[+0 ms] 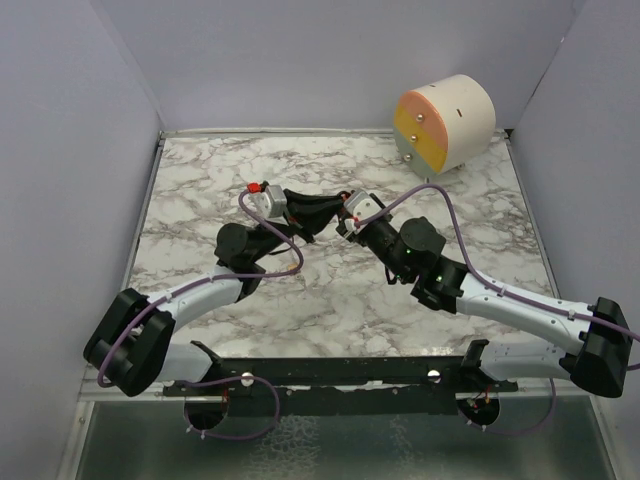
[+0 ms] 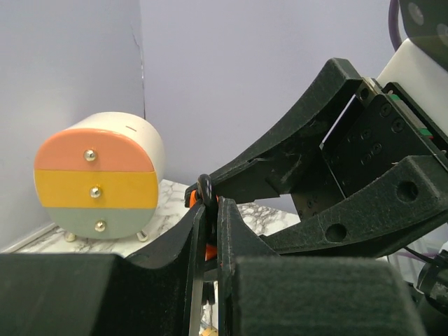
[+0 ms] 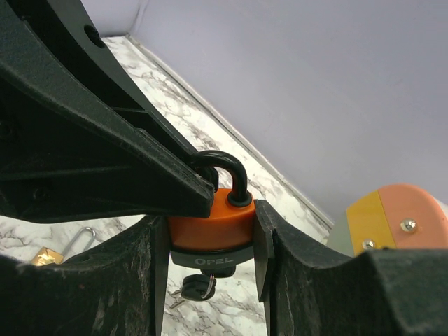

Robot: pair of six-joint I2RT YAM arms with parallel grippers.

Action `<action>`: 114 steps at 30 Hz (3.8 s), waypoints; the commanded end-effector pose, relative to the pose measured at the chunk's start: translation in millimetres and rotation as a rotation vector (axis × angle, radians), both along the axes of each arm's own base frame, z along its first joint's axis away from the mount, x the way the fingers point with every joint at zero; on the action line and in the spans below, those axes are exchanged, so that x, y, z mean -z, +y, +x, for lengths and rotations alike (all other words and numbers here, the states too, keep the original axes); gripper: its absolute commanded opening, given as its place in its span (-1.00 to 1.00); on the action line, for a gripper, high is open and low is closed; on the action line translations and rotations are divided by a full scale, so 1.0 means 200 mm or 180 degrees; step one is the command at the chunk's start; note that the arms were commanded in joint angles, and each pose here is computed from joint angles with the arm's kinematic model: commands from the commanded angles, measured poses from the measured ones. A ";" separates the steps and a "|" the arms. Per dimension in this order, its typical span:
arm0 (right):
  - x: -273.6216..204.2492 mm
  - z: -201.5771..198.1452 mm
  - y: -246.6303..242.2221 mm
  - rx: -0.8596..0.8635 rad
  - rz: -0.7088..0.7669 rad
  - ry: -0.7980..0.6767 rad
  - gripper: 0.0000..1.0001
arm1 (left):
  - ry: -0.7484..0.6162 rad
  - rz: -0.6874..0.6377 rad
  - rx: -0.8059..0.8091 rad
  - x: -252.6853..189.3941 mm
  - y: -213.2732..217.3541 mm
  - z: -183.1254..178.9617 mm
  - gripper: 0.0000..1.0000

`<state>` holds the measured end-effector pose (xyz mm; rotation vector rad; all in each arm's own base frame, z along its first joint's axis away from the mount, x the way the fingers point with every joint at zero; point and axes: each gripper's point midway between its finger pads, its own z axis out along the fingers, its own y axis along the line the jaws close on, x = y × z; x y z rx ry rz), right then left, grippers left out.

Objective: Lock with the key
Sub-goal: Lock the lock.

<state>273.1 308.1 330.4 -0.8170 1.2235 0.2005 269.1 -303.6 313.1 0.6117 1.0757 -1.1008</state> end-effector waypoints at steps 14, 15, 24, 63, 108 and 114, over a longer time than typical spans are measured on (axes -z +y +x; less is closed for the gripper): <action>-1.08 -0.63 -0.12 -0.1383 0.1985 -0.1443 -0.98 | 0.1615 0.1316 -0.0230 0.74 0.03 0.01 -1.00; -1.04 -0.61 -0.11 -0.1357 0.1959 -0.1395 -0.98 | 0.1532 0.1268 -0.0266 0.68 0.03 0.02 -1.00; -0.79 -0.47 -0.03 -0.1051 0.1657 -0.1059 -0.84 | 0.0989 0.1052 -0.0579 0.21 0.06 0.11 -1.00; 0.16 0.05 -0.39 -0.1828 0.1526 0.1154 0.32 | 0.0302 0.0614 -0.0649 -0.31 0.26 0.18 -1.00; 0.14 -0.11 -0.12 -0.2563 0.1233 0.1211 -0.26 | -0.0117 0.0500 0.1041 -0.45 0.01 -0.26 -1.00; 0.16 -0.11 -0.11 -0.2558 0.1228 0.1266 -0.97 | -0.0153 0.0465 0.0957 -0.46 0.02 -0.25 -1.00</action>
